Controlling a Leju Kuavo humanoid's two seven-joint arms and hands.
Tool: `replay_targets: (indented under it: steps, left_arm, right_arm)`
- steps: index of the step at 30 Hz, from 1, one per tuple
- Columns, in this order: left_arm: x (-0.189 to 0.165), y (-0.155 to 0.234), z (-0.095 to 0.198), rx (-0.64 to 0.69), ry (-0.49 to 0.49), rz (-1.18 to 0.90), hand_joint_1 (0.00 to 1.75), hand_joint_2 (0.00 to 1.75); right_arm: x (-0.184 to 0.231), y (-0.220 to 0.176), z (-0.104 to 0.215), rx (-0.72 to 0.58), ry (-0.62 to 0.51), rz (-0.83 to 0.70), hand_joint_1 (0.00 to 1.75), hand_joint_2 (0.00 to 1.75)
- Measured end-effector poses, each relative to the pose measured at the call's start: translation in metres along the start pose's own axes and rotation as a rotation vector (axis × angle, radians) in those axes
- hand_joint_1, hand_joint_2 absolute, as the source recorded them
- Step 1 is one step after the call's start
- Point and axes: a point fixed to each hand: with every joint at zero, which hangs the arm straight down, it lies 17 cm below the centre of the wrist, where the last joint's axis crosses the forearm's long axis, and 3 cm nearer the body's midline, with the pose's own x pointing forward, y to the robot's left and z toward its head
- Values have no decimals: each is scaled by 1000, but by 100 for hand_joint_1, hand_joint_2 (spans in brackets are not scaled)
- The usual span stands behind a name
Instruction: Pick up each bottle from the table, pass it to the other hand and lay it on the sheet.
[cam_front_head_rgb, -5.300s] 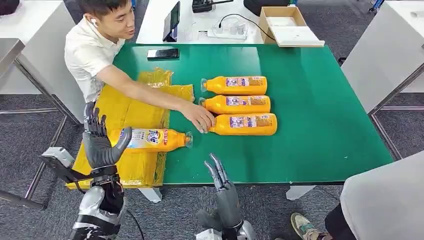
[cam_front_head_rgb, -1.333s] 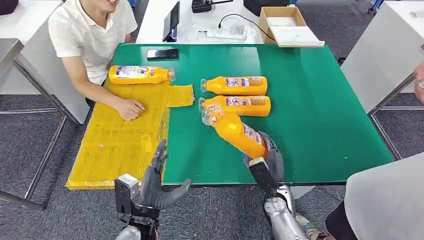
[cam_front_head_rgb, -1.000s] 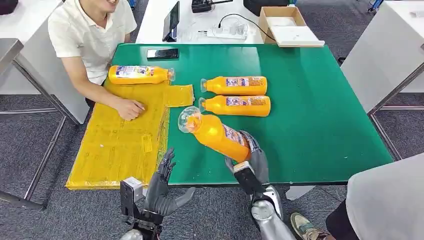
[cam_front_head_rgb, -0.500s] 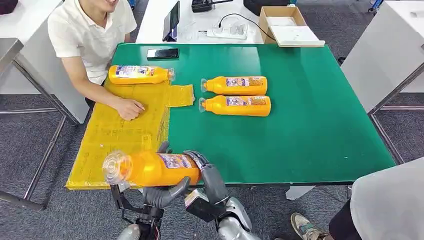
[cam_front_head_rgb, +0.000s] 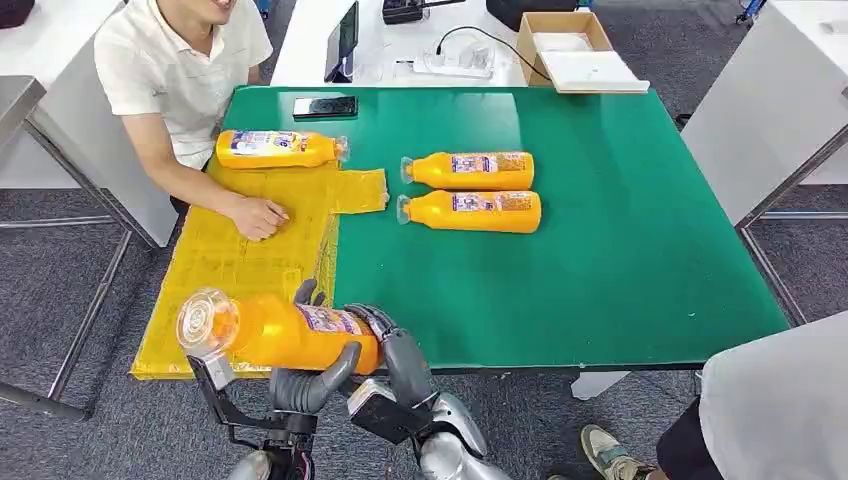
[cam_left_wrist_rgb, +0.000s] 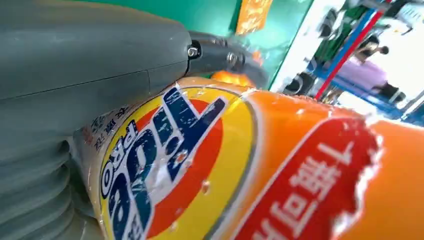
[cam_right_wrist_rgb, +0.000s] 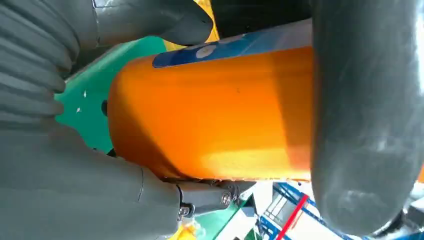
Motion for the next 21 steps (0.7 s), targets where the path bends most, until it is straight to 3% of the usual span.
replay_targets:
  steps: [8, 9, 10, 13, 14, 21]
  left_arm:
    - [3, 9, 0, 28, -13, -7, 175, 175]
    - [3, 10, 0, 31, -12, -7, 175, 175]
    - [3, 11, 0, 33, -13, -6, 175, 175]
    - [5, 13, 0, 31, -18, -3, 175, 175]
    - [5, 15, 1, 30, -19, -8, 175, 175]
    - [8, 22, 3, 50, -8, 1, 175, 175]
  right_arm:
    - [-5, 9, 0, 29, 18, 5, 175, 175]
    - [-6, 11, 0, 34, 19, 7, 157, 175]
    - [-7, 12, 0, 39, 21, 7, 5, 175]
    - [-11, 18, 3, 68, 34, 6, 0, 175]
    - [-13, 21, 4, 79, 42, 9, 0, 0]
    - [-19, 24, 10, 92, 56, 10, 0, 0]
